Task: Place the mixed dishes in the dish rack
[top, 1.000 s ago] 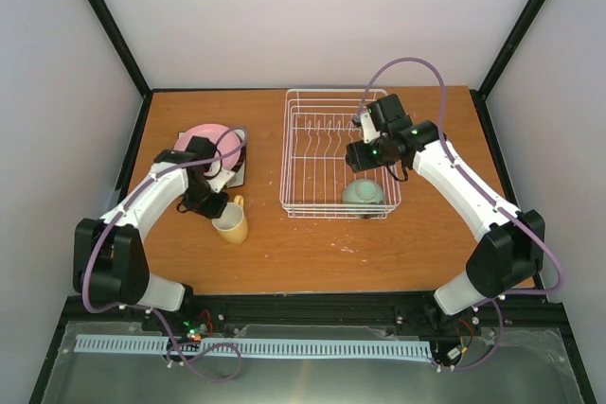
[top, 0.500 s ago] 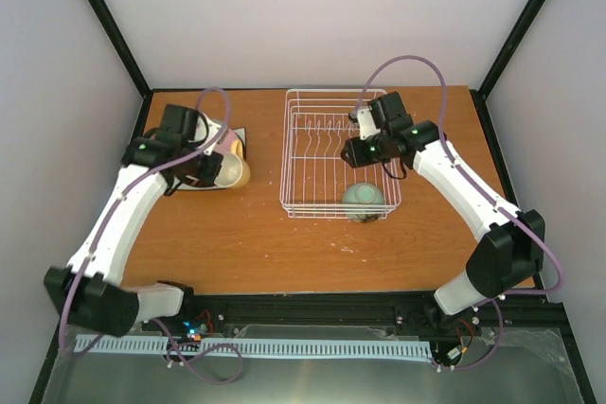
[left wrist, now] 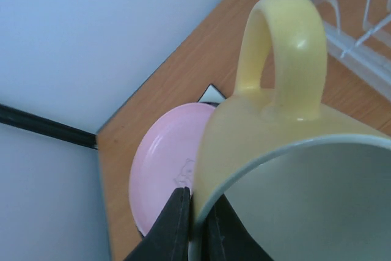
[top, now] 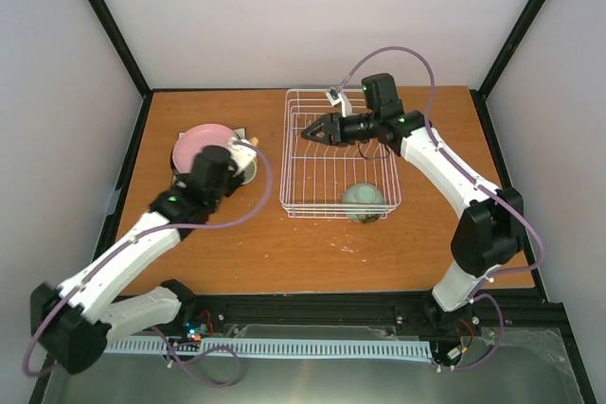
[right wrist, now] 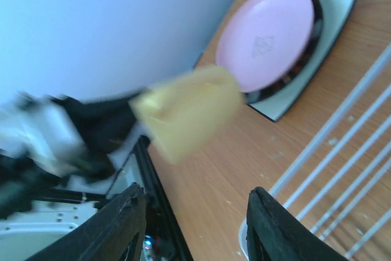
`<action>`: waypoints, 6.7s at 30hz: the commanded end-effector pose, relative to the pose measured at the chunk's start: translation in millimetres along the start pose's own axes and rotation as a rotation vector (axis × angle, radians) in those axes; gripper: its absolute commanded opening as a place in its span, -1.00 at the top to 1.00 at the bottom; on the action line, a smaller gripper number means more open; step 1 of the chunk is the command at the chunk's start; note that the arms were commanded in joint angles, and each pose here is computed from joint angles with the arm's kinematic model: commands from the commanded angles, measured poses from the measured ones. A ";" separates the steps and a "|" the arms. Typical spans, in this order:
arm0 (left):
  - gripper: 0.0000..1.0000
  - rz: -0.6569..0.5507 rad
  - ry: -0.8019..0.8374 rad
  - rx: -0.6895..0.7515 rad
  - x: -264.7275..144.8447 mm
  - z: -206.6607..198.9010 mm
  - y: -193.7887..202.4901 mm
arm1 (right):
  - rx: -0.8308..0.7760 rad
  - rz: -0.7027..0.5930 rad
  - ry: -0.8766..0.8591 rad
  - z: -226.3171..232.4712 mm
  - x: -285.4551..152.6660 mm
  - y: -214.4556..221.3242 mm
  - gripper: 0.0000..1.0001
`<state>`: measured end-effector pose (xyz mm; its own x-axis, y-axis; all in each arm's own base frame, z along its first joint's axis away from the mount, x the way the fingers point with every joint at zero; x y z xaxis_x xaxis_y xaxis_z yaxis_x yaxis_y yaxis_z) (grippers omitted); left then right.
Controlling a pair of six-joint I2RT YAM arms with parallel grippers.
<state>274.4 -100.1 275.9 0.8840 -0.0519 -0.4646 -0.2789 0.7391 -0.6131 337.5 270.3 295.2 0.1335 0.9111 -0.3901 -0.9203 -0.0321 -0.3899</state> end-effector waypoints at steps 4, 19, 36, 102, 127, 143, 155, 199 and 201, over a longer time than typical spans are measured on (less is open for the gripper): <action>0.99 -0.120 -0.554 0.237 -7.5 36.9 -48.8 | 0.056 0.039 -0.188 37.8 0.7 -17.1 0.07; 0.99 -0.325 -0.917 0.551 -59.3 29.4 -68.1 | 0.134 0.074 -0.228 21.6 48.6 -41.2 -0.09; 0.99 -0.349 -0.949 0.640 -56.3 16.2 -80.6 | 0.093 0.163 -0.351 66.7 55.6 -42.7 -0.14; -1.00 -0.854 -0.424 -0.312 -194.2 98.7 -61.7 | -0.461 -0.439 0.181 1.4 -45.1 -47.8 0.94; -0.99 -0.769 -0.494 -0.335 -159.1 81.0 -46.2 | -0.693 -0.307 0.299 -98.7 13.6 38.6 0.94; -0.99 -0.739 -0.527 -0.308 -154.7 82.3 -38.4 | -0.604 -0.072 0.367 -150.7 50.2 49.2 0.94; -1.00 -0.732 -0.554 -0.304 -159.0 86.4 -32.1 | -0.548 0.103 0.418 -176.3 65.0 73.3 0.92; -0.99 -0.743 -0.614 -0.289 -176.4 101.9 -33.1 | -0.476 0.094 0.433 -163.4 42.2 93.2 0.95; -0.99 -0.746 -0.612 -0.293 -176.4 101.7 -33.2 | -0.508 0.050 0.425 -150.6 34.8 88.2 0.95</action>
<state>174.9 -57.6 423.6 0.9096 -0.0502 0.4125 0.3826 0.4882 -0.7844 314.2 237.5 79.4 0.2371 0.6154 -0.7517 -0.7229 -0.4051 -0.5597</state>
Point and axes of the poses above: each gripper's point midway between its finger pads, its own x axis out along the fingers, its own z axis along the line the jaws close on, y = z × x, the point moved 4 cm from there along -x, back along the fingers, and after that the axes turned 11 degrees about x, right-handed, at the moved point
